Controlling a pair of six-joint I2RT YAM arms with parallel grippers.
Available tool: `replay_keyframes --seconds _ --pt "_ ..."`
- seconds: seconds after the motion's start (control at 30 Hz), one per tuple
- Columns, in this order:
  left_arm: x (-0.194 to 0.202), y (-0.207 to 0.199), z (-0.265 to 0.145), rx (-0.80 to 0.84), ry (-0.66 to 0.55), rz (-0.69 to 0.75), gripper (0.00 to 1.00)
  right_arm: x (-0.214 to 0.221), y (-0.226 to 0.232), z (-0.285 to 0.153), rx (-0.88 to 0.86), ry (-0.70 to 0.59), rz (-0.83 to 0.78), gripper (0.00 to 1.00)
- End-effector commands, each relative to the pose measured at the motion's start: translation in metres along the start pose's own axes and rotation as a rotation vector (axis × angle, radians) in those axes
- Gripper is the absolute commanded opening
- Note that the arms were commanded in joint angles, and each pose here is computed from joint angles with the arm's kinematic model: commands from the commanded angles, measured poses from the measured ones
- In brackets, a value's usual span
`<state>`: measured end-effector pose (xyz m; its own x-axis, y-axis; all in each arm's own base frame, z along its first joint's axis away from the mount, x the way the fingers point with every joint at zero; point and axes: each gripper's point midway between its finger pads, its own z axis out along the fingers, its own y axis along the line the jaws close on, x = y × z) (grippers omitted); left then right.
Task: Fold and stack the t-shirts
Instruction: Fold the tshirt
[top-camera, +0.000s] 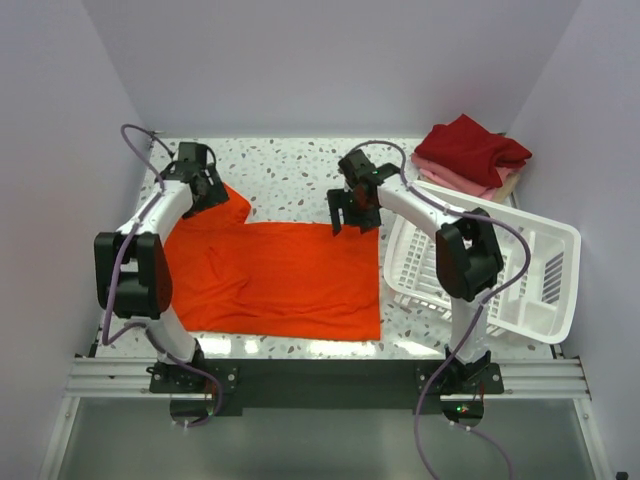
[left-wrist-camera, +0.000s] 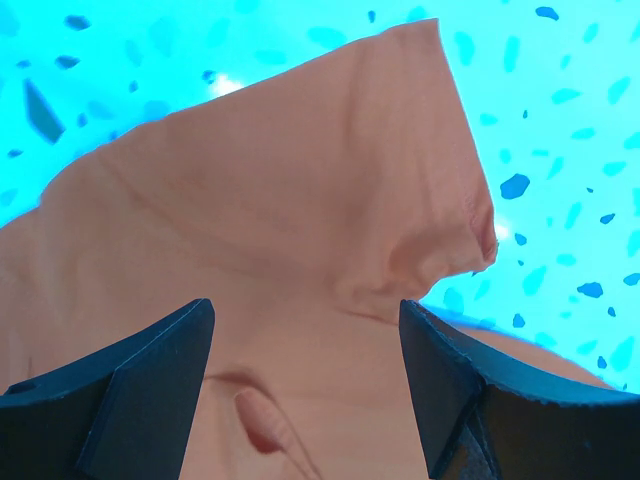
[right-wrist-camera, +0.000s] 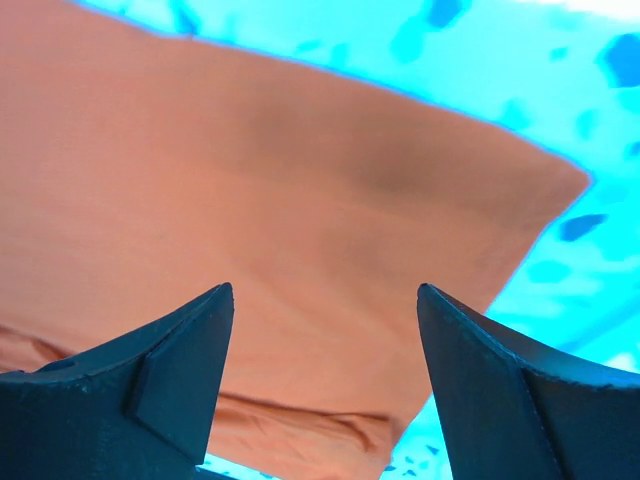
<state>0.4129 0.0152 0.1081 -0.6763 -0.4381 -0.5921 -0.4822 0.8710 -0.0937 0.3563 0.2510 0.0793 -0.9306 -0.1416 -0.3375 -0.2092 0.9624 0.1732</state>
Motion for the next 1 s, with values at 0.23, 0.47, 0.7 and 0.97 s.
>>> replay_keyframes --seconds 0.23,0.47,0.7,0.97 --pt "-0.039 -0.062 0.028 0.05 -0.072 0.102 0.79 -0.038 -0.066 0.012 0.114 -0.01 0.18 0.73" --pt "-0.049 -0.078 0.052 0.051 -0.062 0.112 0.79 -0.045 -0.093 0.029 0.211 0.002 0.225 0.69" --pt "-0.059 -0.087 0.062 0.056 -0.069 0.123 0.79 -0.039 -0.107 0.037 0.266 0.037 0.238 0.65" --pt "-0.071 -0.096 0.079 0.046 -0.079 0.148 0.78 -0.022 -0.107 0.047 0.261 0.109 0.26 0.53"
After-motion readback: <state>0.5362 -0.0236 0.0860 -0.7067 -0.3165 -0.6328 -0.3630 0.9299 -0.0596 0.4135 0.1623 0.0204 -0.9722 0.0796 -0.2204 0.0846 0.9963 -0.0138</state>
